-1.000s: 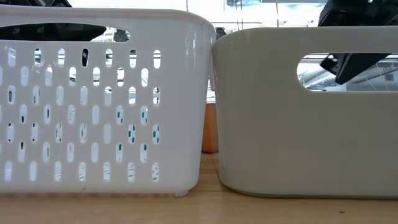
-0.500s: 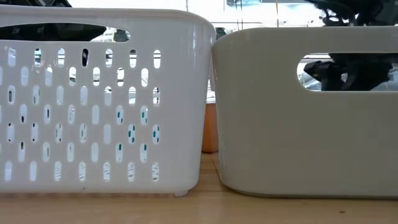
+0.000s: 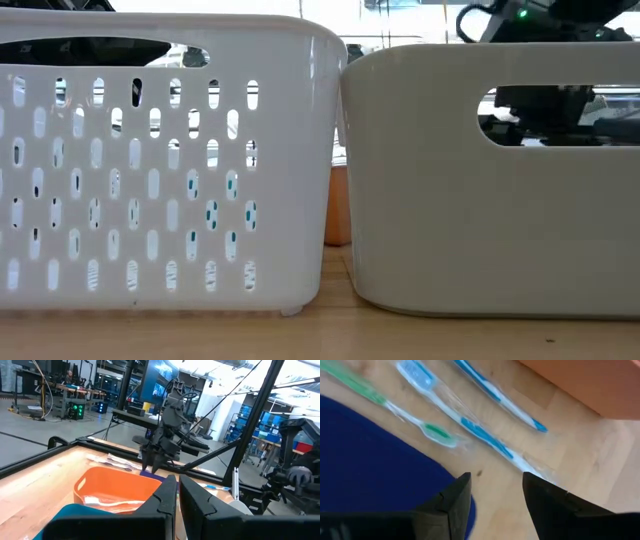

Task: Pick & Place Toothbrushes
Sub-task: Put the blue toothbrush into the blue bin

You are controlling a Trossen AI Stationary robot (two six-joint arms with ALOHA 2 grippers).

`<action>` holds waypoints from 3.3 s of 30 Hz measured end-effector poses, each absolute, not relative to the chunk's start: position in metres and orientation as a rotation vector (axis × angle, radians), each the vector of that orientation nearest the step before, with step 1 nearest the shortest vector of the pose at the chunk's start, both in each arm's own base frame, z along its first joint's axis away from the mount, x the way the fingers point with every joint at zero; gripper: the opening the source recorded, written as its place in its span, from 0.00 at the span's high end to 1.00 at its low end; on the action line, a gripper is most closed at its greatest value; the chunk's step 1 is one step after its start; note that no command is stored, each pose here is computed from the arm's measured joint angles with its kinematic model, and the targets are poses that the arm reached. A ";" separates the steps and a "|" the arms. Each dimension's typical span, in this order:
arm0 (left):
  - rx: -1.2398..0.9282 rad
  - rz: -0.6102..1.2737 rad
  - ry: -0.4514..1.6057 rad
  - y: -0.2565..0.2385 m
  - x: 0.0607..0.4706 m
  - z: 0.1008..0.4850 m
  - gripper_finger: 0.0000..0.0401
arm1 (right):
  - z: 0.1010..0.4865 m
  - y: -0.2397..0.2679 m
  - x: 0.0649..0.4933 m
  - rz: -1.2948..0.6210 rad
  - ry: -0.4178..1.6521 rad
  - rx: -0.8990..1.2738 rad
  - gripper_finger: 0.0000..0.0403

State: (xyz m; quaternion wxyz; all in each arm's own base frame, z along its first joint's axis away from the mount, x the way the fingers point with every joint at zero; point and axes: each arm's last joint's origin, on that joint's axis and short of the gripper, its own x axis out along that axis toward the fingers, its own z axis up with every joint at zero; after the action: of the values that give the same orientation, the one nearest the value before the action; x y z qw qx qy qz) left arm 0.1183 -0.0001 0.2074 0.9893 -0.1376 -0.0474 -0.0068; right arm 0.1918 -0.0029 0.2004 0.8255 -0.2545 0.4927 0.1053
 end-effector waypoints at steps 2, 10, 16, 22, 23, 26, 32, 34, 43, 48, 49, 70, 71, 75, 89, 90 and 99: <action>-0.276 -0.014 -0.095 0.000 0.118 0.207 0.95 | 0.199 -0.008 0.193 0.226 1.059 -0.551 0.57; -0.275 -0.013 -0.095 0.000 0.118 0.207 0.95 | 0.196 -0.026 0.202 0.271 1.078 -0.547 0.57; -0.274 -0.012 -0.096 0.000 0.118 0.207 0.95 | 0.194 -0.039 0.214 0.319 1.094 -0.560 0.57; -0.271 -0.012 -0.095 0.000 0.118 0.207 0.95 | 0.185 -0.046 0.225 0.383 1.135 -0.614 0.57; -0.271 -0.012 -0.095 0.000 0.118 0.207 0.95 | 0.183 -0.046 0.226 0.394 1.137 -0.626 0.57; -0.271 -0.012 -0.095 0.000 0.118 0.207 0.95 | 0.179 -0.047 0.231 0.408 1.130 -0.653 0.57; -0.271 -0.011 -0.095 0.000 0.118 0.207 0.95 | 0.173 -0.048 0.235 0.451 1.126 -0.711 0.57; -0.272 -0.012 -0.096 0.000 0.118 0.207 0.95 | 0.169 -0.048 0.236 0.475 1.136 -0.729 0.57; -0.266 -0.004 -0.096 0.000 0.118 0.207 0.95 | 0.147 -0.051 0.247 0.503 1.187 -0.706 0.57; -0.265 -0.004 -0.096 0.000 0.118 0.207 0.95 | 0.143 -0.050 0.246 0.515 1.207 -0.695 0.58; -0.266 -0.004 -0.096 0.000 0.118 0.207 0.95 | 0.143 -0.050 0.246 0.515 1.207 -0.693 0.59; -0.269 -0.004 -0.096 0.000 0.118 0.207 0.95 | 0.143 -0.050 0.243 0.521 1.242 -0.732 0.96; -0.270 -0.004 -0.096 0.000 0.118 0.207 0.95 | 0.144 -0.050 0.243 0.519 1.238 -0.735 0.96; -0.271 -0.004 -0.096 0.000 0.118 0.207 0.95 | 0.149 -0.050 0.242 0.516 1.216 -0.768 0.94; -0.271 -0.004 -0.096 0.000 0.118 0.207 0.95 | 0.178 -0.053 0.230 0.451 1.204 -1.053 0.95; -0.271 -0.004 -0.096 0.000 0.118 0.207 0.95 | 0.180 -0.053 0.228 0.456 1.202 -1.059 0.95; -0.270 0.013 -0.101 0.001 0.118 0.208 0.95 | 0.198 -0.049 0.201 0.461 1.305 -1.068 0.95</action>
State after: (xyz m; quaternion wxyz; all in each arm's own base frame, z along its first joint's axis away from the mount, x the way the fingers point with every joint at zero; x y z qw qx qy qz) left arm 0.1182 0.0006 0.2075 0.9896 -0.1345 -0.0502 0.0065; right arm 0.2007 -0.0489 0.1983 0.6419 -0.4684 0.5724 0.2023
